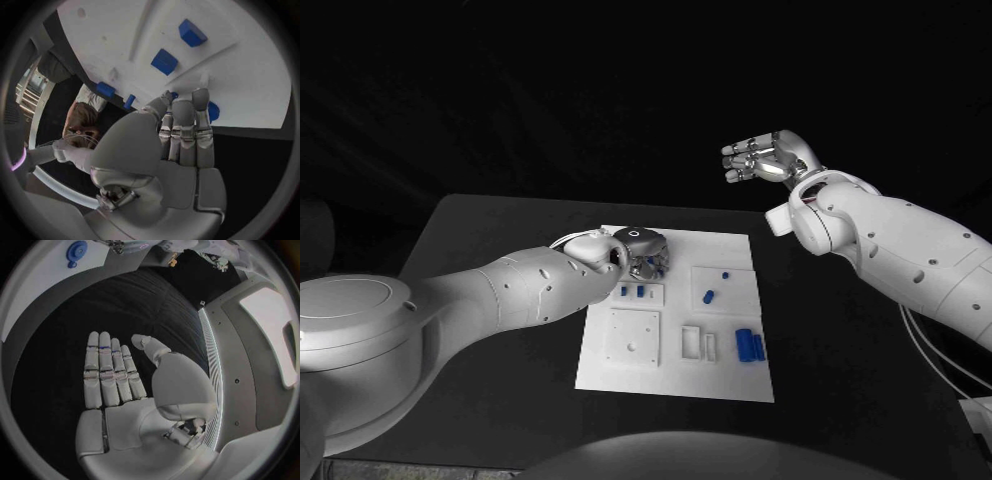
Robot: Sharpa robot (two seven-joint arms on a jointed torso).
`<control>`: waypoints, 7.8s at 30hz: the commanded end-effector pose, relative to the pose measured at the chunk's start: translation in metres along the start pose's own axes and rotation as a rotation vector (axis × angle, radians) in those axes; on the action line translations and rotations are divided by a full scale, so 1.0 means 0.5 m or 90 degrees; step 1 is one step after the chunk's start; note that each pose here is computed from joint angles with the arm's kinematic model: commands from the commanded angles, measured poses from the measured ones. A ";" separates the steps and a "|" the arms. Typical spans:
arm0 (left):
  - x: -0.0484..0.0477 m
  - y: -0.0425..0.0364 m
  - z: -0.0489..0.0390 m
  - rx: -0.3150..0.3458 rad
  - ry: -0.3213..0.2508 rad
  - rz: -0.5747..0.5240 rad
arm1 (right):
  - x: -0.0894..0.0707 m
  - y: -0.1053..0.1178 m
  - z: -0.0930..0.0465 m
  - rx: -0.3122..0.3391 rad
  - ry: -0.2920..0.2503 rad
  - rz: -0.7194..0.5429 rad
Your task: Assemble the parts on the task board
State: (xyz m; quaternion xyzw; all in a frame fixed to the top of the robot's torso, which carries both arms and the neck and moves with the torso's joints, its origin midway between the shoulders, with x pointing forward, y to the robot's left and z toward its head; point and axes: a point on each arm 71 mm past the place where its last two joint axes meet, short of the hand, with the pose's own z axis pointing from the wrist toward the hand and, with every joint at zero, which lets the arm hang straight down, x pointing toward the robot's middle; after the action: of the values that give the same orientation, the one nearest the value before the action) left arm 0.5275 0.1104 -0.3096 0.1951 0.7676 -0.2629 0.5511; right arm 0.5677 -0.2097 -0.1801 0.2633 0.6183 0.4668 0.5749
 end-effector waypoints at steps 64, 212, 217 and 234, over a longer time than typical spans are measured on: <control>-0.015 0.086 -0.079 -0.049 -0.004 -0.087 | -0.021 -0.010 -0.010 0.003 0.003 -0.012; -0.206 0.158 -0.193 -0.082 -0.304 -0.734 | 0.157 -0.196 -0.149 0.069 0.147 -0.599; -0.205 0.157 -0.193 -0.081 -0.302 -0.748 | 0.174 -0.203 -0.154 0.069 0.157 -0.603; -0.203 0.166 -0.196 -0.090 -0.301 -0.762 | 0.200 -0.216 -0.159 0.074 0.181 -0.618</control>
State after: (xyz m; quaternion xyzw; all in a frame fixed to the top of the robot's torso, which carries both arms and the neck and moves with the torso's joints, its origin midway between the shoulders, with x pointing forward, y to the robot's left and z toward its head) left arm 0.5355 0.2373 -0.2055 -0.3663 0.6201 -0.4985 0.4825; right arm 0.4951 -0.1917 -0.3275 -0.0778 0.7651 0.1508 0.6212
